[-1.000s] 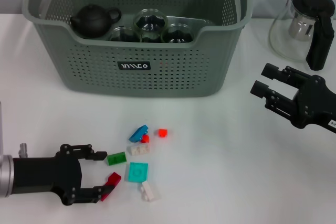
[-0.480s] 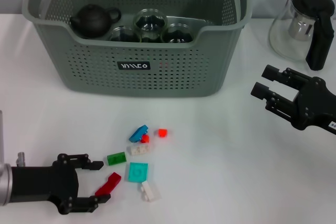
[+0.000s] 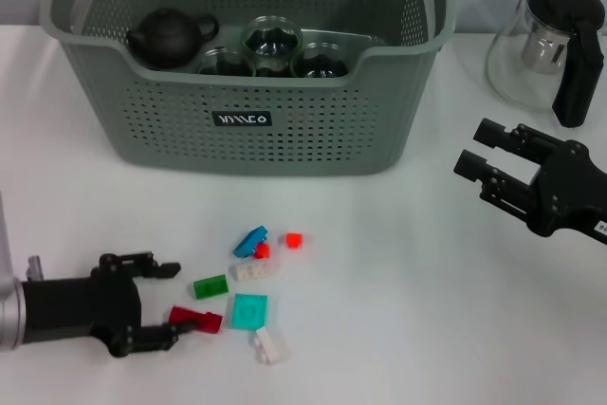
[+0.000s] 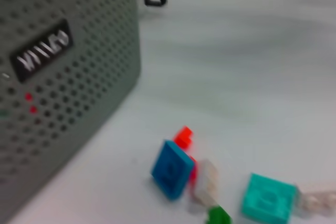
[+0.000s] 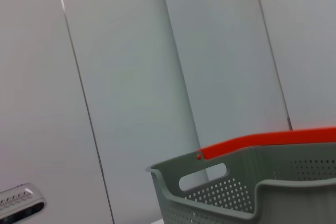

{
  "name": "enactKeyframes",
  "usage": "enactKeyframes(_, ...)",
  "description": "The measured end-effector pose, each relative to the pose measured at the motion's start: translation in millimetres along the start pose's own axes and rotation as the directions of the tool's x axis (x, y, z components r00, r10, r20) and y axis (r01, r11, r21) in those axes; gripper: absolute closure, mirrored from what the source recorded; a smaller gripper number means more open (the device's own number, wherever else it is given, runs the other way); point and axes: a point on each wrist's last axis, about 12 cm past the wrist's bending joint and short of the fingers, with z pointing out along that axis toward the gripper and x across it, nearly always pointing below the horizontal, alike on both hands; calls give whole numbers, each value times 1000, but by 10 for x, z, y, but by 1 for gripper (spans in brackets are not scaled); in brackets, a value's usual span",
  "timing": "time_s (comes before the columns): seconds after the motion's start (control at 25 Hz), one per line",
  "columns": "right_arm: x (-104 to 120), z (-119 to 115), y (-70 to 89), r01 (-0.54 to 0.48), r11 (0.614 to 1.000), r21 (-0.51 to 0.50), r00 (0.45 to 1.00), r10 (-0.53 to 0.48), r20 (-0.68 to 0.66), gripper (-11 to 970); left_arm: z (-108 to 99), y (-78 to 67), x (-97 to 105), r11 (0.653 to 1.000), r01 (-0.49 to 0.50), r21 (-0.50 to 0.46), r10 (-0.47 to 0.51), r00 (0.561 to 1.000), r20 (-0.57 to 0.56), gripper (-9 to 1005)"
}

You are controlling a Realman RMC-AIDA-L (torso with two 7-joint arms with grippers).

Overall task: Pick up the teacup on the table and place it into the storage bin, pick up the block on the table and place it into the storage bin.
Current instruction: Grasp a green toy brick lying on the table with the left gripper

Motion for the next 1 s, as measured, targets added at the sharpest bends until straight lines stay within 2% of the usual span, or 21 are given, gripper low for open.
enactKeyframes(0.16,2,-8,2,-1,1000,2,1000,1,2,383,-18,33,-31,1000,-5,-28,6,1000,26,270)
enactKeyframes(0.56,-3,-4,3,-1,1000,0,1000,1,5,382,3,-11,-72,999,-21,34,20,999,37,271)
enactKeyframes(1.0,-23,11,-6,5,1000,-7,1000,-5,7,382,52,-41,-35,999,-6,38,5,1000,29,271)
